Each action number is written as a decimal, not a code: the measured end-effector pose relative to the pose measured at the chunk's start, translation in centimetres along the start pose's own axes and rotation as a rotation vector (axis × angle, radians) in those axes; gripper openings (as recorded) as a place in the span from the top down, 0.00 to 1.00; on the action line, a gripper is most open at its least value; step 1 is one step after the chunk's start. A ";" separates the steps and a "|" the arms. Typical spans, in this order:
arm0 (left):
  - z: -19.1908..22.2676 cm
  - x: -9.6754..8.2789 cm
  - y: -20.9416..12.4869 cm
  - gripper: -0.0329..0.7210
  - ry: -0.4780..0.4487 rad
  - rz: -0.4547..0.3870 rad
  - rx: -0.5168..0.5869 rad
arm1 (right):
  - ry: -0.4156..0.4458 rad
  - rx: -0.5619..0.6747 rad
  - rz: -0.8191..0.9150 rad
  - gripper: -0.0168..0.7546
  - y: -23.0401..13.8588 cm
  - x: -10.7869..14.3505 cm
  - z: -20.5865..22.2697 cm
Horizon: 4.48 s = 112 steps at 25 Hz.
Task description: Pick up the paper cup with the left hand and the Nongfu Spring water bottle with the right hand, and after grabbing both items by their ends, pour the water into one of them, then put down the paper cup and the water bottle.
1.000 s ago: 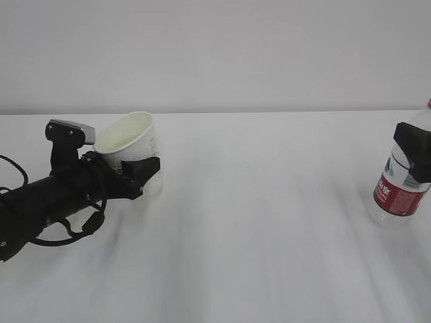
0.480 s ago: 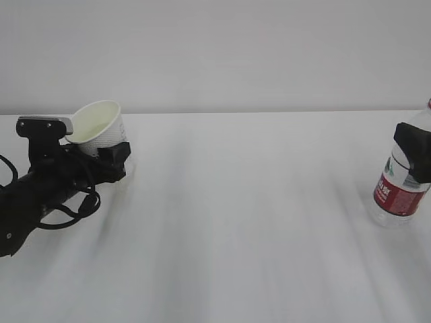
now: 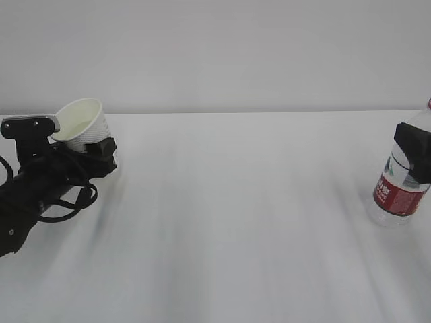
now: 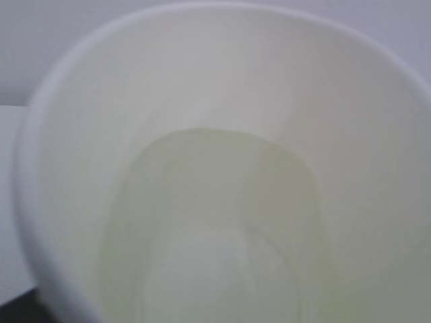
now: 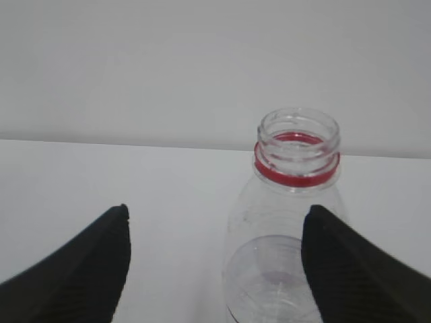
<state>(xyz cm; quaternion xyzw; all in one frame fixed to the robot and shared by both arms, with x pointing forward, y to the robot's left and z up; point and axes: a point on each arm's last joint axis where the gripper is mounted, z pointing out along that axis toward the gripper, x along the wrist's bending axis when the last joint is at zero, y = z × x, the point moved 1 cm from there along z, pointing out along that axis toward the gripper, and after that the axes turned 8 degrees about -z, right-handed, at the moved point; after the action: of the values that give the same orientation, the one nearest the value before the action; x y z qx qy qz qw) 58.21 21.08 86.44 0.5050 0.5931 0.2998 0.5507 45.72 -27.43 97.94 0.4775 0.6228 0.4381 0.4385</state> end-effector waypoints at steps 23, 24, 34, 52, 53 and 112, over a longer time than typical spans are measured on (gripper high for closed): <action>-0.5 0.7 -2.2 0.32 0.004 0.016 0.058 | 0.000 0.000 -0.001 0.21 0.0 0.0 0.0; -0.5 0.8 -2.2 0.33 0.004 0.016 0.058 | 0.000 0.000 -0.001 0.21 0.0 0.0 0.0; -0.5 0.8 -2.3 0.27 0.004 0.016 0.058 | 0.000 0.000 -0.001 0.21 0.0 0.0 0.0; -0.5 0.7 -2.3 0.07 -0.001 -0.072 0.059 | 0.000 0.000 -0.001 0.21 0.0 0.0 0.0; -0.5 0.7 -2.3 0.07 0.000 -0.074 0.059 | 0.000 0.000 -0.001 0.21 0.0 0.0 0.0; -3.9 0.4 -2.9 0.04 -0.043 -0.046 0.147 | 0.001 0.000 -0.002 0.21 0.0 0.0 0.0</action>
<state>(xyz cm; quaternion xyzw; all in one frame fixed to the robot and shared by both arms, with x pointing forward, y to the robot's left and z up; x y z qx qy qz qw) 53.75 21.32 84.49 0.5368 0.6129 0.2318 0.5316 45.72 -27.42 97.94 0.4767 0.6234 0.4379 0.4386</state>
